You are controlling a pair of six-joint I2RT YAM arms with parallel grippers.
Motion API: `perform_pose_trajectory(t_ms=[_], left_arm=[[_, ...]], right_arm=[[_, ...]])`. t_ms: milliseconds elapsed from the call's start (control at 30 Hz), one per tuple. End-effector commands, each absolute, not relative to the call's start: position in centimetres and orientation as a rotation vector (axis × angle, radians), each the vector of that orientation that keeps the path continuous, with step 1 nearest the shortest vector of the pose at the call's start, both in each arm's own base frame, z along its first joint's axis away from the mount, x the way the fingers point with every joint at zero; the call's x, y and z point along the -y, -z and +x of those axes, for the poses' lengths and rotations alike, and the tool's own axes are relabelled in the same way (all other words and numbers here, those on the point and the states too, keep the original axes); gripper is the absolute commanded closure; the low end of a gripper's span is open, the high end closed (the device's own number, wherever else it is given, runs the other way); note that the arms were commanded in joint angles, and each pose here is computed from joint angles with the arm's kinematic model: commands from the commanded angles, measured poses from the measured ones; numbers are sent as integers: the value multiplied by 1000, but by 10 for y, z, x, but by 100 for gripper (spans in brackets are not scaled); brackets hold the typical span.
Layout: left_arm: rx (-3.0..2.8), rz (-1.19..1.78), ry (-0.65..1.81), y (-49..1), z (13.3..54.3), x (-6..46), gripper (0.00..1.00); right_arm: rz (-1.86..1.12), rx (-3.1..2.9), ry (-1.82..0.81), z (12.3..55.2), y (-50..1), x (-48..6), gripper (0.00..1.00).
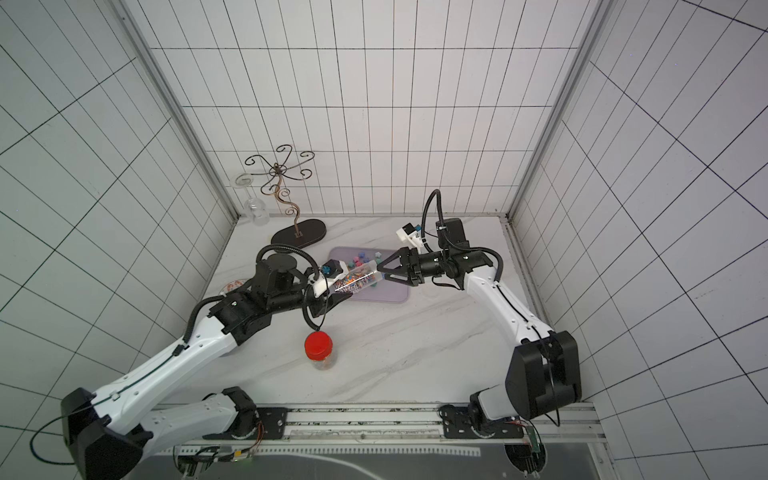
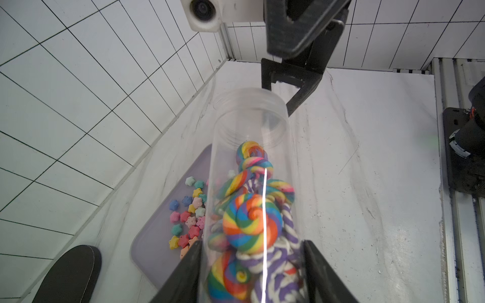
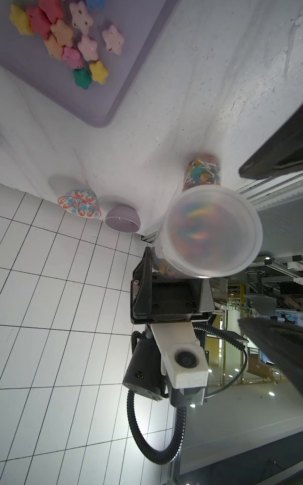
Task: Pour the candies out of the jar
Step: Unscrew the lid from the jar.
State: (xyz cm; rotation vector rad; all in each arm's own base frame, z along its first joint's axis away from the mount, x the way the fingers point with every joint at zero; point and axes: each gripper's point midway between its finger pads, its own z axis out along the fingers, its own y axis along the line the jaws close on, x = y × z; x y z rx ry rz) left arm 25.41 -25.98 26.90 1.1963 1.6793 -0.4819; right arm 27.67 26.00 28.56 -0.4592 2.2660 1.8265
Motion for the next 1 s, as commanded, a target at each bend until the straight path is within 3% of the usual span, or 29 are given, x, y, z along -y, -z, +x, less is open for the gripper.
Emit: perform_pose_trajectory(t_ms=[0, 500, 800, 967], left_arm=[[-1586, 1176, 506, -291, 253, 266, 71], [-1582, 1182, 539, -292, 250, 269, 71], [-1588, 1181, 535, -290, 251, 269, 71], [-1588, 1176, 542, -291, 251, 270, 71]], right_arm=[[-469, -2283, -1866, 274, -272, -266, 17], [-545, -2190, -1886, 279, -287, -273, 30], [-556, -2176, -1897, 278, -290, -274, 48], [-562, -2169, -1890, 278, -291, -274, 54]])
